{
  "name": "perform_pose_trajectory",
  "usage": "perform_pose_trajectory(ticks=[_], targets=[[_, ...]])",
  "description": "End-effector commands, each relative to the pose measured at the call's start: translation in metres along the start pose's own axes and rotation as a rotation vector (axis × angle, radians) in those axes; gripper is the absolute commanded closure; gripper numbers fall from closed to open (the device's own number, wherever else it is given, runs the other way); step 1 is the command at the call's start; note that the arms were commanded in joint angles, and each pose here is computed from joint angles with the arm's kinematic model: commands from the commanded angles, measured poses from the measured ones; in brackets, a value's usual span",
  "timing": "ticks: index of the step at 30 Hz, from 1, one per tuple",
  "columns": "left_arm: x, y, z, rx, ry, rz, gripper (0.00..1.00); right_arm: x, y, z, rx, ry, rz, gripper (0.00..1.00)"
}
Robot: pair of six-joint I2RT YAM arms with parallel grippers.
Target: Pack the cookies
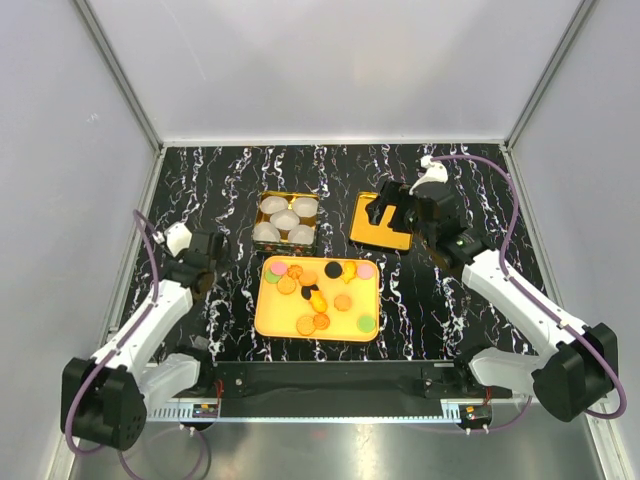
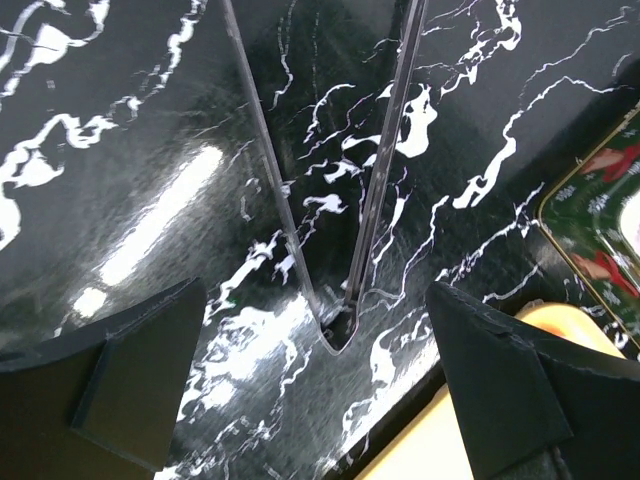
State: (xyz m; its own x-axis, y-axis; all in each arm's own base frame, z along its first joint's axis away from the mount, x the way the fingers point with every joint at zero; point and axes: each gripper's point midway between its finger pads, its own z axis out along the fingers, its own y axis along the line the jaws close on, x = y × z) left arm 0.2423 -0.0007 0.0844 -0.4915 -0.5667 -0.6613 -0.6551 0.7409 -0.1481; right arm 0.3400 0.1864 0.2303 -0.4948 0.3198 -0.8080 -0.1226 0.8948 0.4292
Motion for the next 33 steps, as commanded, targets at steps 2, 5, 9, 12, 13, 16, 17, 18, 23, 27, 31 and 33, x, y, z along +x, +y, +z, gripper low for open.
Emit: perform_pose_trajectory(ticks=[2, 5, 9, 12, 13, 16, 17, 18, 23, 27, 31, 33], targets=[[-0.006, -0.019, 0.014, 0.037, -0.015, -0.052, 0.01, -0.010, 0.011, -0.008, -0.057, -0.033, -0.007, 0.00], [-0.003, -0.019, 0.025, 0.017, 0.005, -0.054, 0.01, -0.009, 0.010, -0.009, -0.058, -0.033, -0.009, 0.00], [-0.001, -0.018, 0.039, -0.014, 0.032, -0.057, 0.01, -0.006, 0.012, -0.008, -0.070, -0.022, -0.006, 0.00], [-0.003, -0.015, 0.053, -0.034, 0.035, -0.058, 0.01, -0.005, 0.014, -0.009, -0.077, -0.014, -0.002, 0.00], [-0.006, -0.014, 0.057, -0.041, 0.034, -0.070, 0.01, -0.005, 0.014, -0.009, -0.078, -0.013, -0.002, 0.00], [-0.004, -0.007, 0.071, -0.090, 0.058, -0.065, 0.01, -0.005, 0.015, -0.009, -0.083, -0.008, -0.002, 0.00], [-0.001, -0.004, 0.076, -0.109, 0.074, -0.059, 0.01, -0.004, 0.015, -0.009, -0.082, -0.007, -0.001, 0.00], [-0.001, -0.003, 0.079, -0.116, 0.077, -0.060, 0.02, -0.005, 0.016, -0.009, -0.085, -0.009, -0.001, 0.00], [-0.006, -0.008, 0.087, -0.103, 0.095, -0.052, 0.03, -0.002, 0.016, -0.008, -0.092, 0.004, 0.003, 0.00], [-0.006, -0.006, 0.091, -0.122, 0.108, -0.034, 0.05, 0.000, 0.018, -0.008, -0.096, 0.012, 0.005, 0.00], [-0.005, -0.007, 0.092, -0.116, 0.114, -0.019, 0.12, -0.001, 0.017, -0.008, -0.092, 0.010, 0.002, 0.00], [-0.007, -0.010, 0.093, -0.113, 0.116, -0.013, 0.14, -0.001, 0.018, -0.008, -0.096, 0.011, 0.003, 0.00]])
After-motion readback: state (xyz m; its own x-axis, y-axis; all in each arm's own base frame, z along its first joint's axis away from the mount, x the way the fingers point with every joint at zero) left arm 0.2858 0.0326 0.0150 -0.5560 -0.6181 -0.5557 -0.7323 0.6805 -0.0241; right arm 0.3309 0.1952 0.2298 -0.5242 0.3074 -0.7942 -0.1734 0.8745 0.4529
